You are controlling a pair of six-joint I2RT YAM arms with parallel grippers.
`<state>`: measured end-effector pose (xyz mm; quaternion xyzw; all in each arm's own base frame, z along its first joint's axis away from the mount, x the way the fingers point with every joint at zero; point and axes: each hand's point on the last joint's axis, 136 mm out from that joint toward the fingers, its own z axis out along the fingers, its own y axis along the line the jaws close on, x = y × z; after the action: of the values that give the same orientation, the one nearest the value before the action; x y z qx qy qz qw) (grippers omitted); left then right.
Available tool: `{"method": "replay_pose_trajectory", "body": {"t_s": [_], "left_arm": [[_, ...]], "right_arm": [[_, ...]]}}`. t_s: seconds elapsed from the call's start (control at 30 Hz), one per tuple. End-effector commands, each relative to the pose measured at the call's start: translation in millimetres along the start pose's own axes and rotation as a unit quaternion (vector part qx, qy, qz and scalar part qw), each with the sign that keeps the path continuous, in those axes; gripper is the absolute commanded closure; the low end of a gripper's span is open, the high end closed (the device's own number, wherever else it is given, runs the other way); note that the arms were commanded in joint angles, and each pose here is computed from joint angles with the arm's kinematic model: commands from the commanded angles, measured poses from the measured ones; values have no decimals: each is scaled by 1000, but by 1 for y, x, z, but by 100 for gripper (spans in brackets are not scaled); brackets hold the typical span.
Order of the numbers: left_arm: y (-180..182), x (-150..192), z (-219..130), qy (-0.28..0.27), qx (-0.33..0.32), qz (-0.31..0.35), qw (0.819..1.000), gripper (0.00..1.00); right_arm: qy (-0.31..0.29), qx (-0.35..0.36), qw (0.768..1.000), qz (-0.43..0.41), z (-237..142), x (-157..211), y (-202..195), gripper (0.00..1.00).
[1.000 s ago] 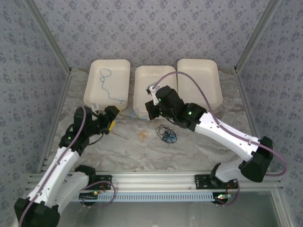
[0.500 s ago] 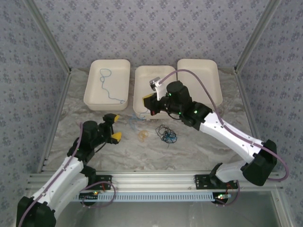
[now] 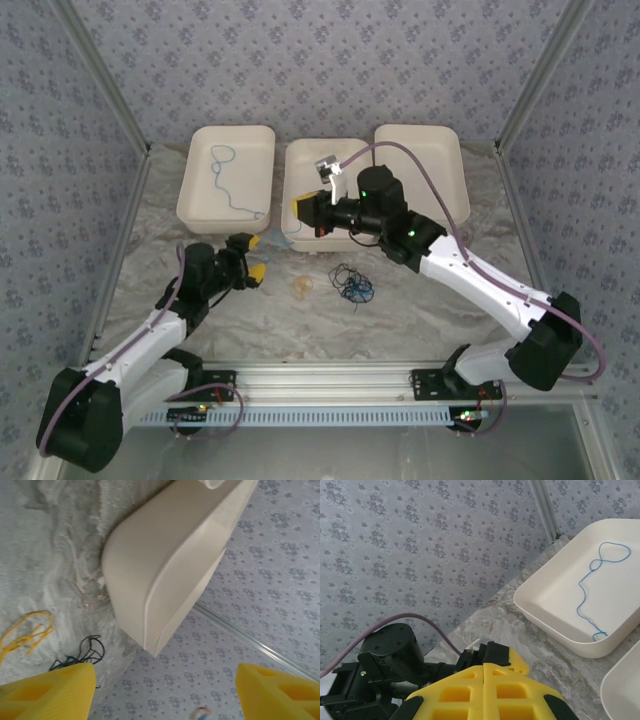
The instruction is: Untangle the cables
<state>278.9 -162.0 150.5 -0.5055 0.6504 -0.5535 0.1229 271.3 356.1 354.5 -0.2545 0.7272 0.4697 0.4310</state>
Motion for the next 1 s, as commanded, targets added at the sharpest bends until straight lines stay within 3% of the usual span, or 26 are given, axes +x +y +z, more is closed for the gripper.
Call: {"method": "replay_pose_trajectory", "body": {"t_s": [0.0,0.33,0.63,0.97], "left_arm": [[-43,19,-4,34,60,32,997,26],[-55,43,-1,82,51,58,994,34],[-58,50,-2,88,49,72,992,56],[-54,59,3,97,41,84,991,59]], "right_arm": [[-16,-25,1000,8,-1,-11,10,100],[-23,-43,998,28,3,-14,6,100],[-32,-48,998,39,3,-18,2,100],[-41,-52,997,44,2,-22,-3,100]]}}
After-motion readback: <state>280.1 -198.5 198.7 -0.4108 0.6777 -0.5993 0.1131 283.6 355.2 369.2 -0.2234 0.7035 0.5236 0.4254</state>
